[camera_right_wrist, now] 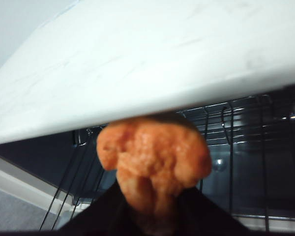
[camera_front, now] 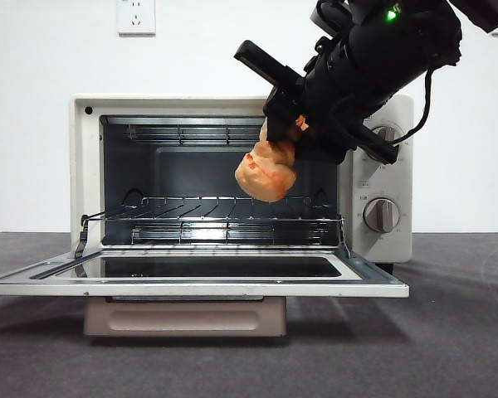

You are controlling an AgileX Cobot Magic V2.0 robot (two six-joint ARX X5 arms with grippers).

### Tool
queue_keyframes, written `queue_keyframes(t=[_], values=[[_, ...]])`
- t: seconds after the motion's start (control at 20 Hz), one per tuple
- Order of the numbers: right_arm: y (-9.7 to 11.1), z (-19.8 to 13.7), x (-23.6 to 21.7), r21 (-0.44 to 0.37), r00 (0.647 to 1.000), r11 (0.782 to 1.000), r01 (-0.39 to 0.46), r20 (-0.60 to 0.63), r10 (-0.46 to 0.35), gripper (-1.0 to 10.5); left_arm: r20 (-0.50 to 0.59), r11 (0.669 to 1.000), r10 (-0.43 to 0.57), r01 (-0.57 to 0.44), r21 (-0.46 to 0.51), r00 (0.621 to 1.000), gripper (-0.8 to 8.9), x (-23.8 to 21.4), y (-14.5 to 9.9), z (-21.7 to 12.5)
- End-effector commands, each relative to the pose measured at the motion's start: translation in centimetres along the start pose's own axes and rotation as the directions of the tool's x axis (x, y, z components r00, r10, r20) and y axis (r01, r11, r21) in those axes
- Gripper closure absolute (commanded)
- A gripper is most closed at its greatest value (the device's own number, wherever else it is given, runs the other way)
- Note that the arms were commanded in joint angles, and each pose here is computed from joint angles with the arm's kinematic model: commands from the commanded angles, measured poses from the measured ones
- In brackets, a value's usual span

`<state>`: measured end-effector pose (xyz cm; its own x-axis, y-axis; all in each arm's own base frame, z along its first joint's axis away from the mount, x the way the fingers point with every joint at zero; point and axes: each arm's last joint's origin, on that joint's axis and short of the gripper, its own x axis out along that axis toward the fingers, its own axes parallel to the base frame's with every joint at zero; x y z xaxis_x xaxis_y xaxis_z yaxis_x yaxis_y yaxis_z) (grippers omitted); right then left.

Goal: The left arm flap open the oven, the right arm pick bread and place it into oven, the left arm flap close the oven

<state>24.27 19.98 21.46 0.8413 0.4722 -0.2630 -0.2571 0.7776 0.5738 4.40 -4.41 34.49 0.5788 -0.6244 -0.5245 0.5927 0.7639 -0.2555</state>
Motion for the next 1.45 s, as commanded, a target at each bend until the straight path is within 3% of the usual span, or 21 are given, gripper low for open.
queue_keyframes(t=[0.05, 0.35, 0.85, 1.15, 1.45], values=[[-0.1, -0.1, 0.4, 0.014, 1.000, 1.000, 0.006, 0.013, -0.006, 8.2, 0.020, 1.000, -0.008, 0.008, 0.004, 1.000, 7.94, -0.4, -0.2, 0.4], [-0.6, 0.1, 0.5, 0.015, 0.999, 0.999, 0.028, 0.016, -0.028, 7.2, 0.021, 1.000, -0.008, 0.008, 0.003, 1.000, 7.94, -0.4, -0.2, 0.4], [-1.2, -1.0, 1.2, 0.001, 0.997, 0.998, 0.065, -0.039, -0.065, 7.1, 0.013, 1.000, -0.006, 0.006, 0.004, 1.000, 7.94, -0.4, -0.1, 0.3], [-1.1, -1.1, 1.2, -0.007, 0.998, 0.999, 0.041, -0.053, -0.041, 5.1, 0.008, 1.000, -0.004, 0.004, 0.008, 1.000, 7.94, -0.4, -0.1, 0.3], [-0.7, -0.5, 0.5, -0.004, 0.996, 1.000, 0.002, -0.088, -0.002, 5.0, 0.019, 1.000, 0.004, -0.004, 0.011, 1.000, 7.94, -0.4, -0.1, 0.4]])
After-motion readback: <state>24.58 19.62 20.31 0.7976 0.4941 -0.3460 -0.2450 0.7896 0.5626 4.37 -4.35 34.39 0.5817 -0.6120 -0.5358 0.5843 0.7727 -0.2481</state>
